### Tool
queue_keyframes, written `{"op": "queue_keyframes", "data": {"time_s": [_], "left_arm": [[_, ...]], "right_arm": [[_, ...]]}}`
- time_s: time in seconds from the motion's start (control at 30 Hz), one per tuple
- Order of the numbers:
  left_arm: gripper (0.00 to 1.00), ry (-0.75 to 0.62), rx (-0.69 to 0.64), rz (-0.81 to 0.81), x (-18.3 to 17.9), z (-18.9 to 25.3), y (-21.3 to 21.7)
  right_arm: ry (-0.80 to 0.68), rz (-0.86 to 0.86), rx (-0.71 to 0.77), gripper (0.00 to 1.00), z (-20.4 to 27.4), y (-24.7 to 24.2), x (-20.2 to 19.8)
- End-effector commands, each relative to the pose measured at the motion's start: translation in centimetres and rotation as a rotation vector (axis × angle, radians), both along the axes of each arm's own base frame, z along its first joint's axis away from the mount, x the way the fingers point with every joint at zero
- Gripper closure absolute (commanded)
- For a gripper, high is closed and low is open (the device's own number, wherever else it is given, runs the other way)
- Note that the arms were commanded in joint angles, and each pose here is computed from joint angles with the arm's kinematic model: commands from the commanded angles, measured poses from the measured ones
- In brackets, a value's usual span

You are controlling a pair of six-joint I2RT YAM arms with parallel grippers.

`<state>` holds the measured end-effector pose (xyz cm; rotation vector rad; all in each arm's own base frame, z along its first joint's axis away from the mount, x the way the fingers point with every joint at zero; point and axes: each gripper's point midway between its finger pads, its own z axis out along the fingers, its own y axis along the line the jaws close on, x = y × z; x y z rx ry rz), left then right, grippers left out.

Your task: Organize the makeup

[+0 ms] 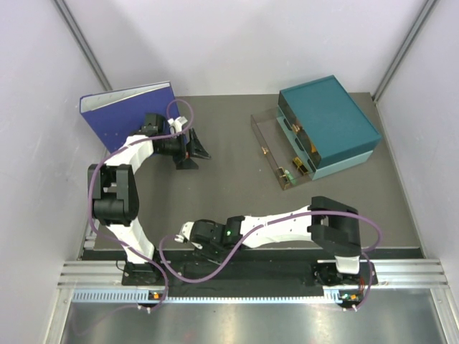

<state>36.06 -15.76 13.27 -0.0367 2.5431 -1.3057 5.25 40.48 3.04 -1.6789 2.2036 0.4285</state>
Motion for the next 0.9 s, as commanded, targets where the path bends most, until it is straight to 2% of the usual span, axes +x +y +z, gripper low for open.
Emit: {"op": "queue_keyframes", "data": {"time_s": [0.0,0.3,0.53,0.87], "left_arm": [[0.01,-0.057,-0.036,-0.015,0.0,1.9,-0.3],[0.01,-0.040,-0.021,-0.016,-0.2,1.5,-0.2],[0.01,-0.033,-0.013,-0.013,-0.4,1.3,-0.1],[0.01,-0.027,-0.003,-0.005,-0.2,1.4,0.0]], "right_arm": [[-0.032,0.007,0.058,0.64,-0.3,1.7,0.4],[-0.030,0.005,0.028,0.64,-2.3,1.5,0.7],[-0.042,-0.014,-0.056,0.62,-4.6,-0.3,1.3],[-0.092,-0.140,-0.138,0.63,-6.1,-2.9,5.0]]}}
